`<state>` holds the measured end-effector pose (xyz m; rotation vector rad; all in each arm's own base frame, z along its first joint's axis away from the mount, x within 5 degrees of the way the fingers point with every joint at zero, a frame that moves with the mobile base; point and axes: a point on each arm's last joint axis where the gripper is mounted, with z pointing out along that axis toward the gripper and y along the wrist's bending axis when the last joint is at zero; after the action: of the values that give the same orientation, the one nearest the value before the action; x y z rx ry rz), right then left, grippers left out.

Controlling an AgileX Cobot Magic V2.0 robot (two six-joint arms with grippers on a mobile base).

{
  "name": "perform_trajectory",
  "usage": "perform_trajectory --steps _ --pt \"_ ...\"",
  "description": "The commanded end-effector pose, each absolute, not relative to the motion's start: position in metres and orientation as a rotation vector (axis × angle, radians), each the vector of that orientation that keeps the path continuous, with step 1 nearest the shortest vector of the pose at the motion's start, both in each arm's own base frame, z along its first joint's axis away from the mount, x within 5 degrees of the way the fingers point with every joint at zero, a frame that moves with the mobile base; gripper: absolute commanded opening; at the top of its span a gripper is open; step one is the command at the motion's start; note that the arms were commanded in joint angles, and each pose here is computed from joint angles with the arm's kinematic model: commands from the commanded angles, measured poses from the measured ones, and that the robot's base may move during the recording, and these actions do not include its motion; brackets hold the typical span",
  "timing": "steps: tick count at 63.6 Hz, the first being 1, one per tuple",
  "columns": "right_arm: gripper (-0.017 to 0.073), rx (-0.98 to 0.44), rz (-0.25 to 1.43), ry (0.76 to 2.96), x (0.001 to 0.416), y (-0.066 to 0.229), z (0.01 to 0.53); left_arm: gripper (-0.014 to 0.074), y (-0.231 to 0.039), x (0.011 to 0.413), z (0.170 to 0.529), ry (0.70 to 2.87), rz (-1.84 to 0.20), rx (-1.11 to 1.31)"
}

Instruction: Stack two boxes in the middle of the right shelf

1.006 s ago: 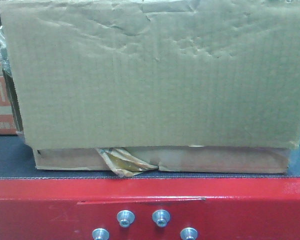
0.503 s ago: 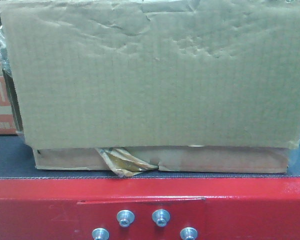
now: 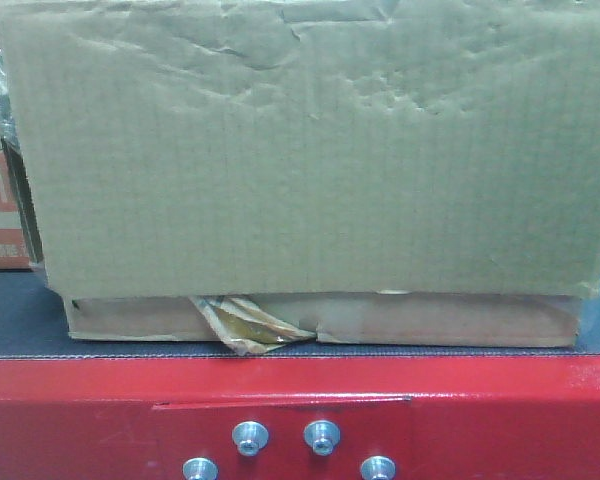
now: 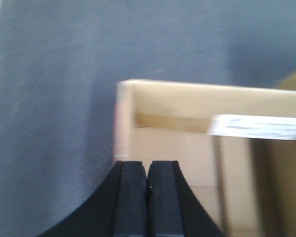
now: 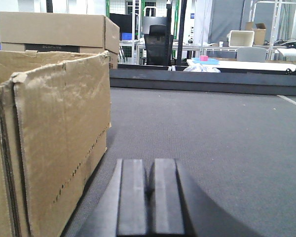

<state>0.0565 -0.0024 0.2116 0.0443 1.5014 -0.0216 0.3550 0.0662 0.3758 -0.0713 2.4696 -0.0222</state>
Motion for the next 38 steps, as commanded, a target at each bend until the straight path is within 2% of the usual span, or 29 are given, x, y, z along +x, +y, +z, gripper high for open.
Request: perform_trajectory --steps 1,4,14,18,26,38 --pt "-0.0162 0.045 -0.029 1.476 0.056 -0.003 0.214 -0.0048 0.074 0.361 0.37 2.487 0.002 -0.073" --pt "-0.0162 0.045 -0.029 1.476 0.056 -0.003 0.214 0.0007 0.074 0.362 0.367 2.499 0.002 -0.073" --pt "-0.0162 0.045 -0.029 1.476 0.056 -0.003 0.214 0.0311 0.076 0.369 0.354 2.546 -0.011 -0.076" --pt "-0.0162 0.045 -0.029 1.476 0.056 -0.003 0.214 0.0377 0.076 0.373 0.346 2.565 -0.02 -0.079" --pt "-0.0162 0.045 -0.029 1.476 0.056 -0.003 0.214 0.0373 0.078 0.382 0.33 2.601 -0.035 -0.086" --pt "-0.0162 0.045 -0.029 1.476 0.056 -0.003 0.214 0.0303 0.083 0.395 0.307 2.642 -0.026 -0.088"
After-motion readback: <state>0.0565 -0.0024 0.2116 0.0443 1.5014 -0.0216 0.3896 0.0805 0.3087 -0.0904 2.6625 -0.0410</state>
